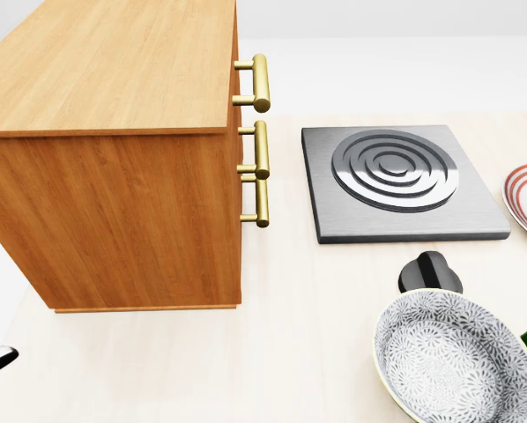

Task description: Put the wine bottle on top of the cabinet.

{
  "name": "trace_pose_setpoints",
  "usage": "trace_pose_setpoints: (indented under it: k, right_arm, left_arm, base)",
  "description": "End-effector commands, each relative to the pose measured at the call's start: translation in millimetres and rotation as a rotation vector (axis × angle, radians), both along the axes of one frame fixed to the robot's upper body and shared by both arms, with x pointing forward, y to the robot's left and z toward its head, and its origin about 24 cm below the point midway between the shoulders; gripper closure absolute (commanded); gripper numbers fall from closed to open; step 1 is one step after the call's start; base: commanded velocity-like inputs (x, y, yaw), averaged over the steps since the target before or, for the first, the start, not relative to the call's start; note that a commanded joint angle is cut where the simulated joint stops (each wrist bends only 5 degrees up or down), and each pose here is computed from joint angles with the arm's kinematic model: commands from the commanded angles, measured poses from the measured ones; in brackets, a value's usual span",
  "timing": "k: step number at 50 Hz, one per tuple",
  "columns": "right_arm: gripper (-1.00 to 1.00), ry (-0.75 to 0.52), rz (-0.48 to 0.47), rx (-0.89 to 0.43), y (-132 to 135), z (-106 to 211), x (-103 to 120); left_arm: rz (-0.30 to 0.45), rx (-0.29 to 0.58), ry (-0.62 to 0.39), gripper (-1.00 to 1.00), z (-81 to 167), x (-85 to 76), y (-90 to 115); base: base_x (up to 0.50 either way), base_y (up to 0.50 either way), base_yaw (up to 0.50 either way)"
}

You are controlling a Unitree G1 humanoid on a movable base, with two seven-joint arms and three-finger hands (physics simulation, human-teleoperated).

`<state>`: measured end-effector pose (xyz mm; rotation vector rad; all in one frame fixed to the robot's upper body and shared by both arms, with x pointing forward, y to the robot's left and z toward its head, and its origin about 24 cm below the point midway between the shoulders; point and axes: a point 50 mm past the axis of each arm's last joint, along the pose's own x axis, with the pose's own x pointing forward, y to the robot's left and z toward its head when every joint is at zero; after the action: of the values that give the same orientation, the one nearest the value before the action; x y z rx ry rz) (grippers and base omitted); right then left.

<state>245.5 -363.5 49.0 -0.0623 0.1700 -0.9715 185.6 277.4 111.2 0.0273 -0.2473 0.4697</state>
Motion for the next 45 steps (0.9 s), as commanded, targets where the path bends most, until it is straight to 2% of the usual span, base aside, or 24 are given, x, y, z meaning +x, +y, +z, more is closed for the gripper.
trace_pose_setpoints:
  k: [1,17,24,30,37,41,45]
  right_arm:
    - [0.87,0.010,-0.063,0.014,-1,-6,-7]
    - [0.90,-0.097,-0.082,-0.055,-1,20,-9]
    - [0.91,-0.194,-0.085,-0.121,-1,46,-14]
    - [0.95,-0.295,-0.074,-0.238,5,80,-17]
    - [0.98,-0.341,-0.072,-0.281,10,93,-16]
    - [1.00,-0.388,-0.049,-0.306,15,105,-15]
    - [1.00,-0.477,0.060,-0.349,28,130,-8]
  left_arm:
    - [-0.001,0.002,-0.001,-1.00,0,-0.2,-1]
    - [-0.002,0.001,0.000,-1.00,0,-0.4,-1]
    - [-0.006,-0.001,0.002,-1.00,-1,0.4,-2]
    - [-0.005,-0.003,0.003,-1.00,-1,0.1,-1]
    - [-0.005,-0.004,0.006,-1.00,-2,0.5,-1]
    - [-0.005,-0.004,0.005,-1.00,-1,0.5,-1]
    - [-0.007,-0.006,0.011,-1.00,-3,1.1,-2]
  base:
    - [0.00,0.00,0.00]
    - [0.00,0.00,0.00]
    - [0.00,0.00,0.00]
    - [0.00,0.00,0.00]
    - [0.00,0.00,0.00]
    - [0.00,0.00,0.00]
    - [0.00,0.00,0.00]
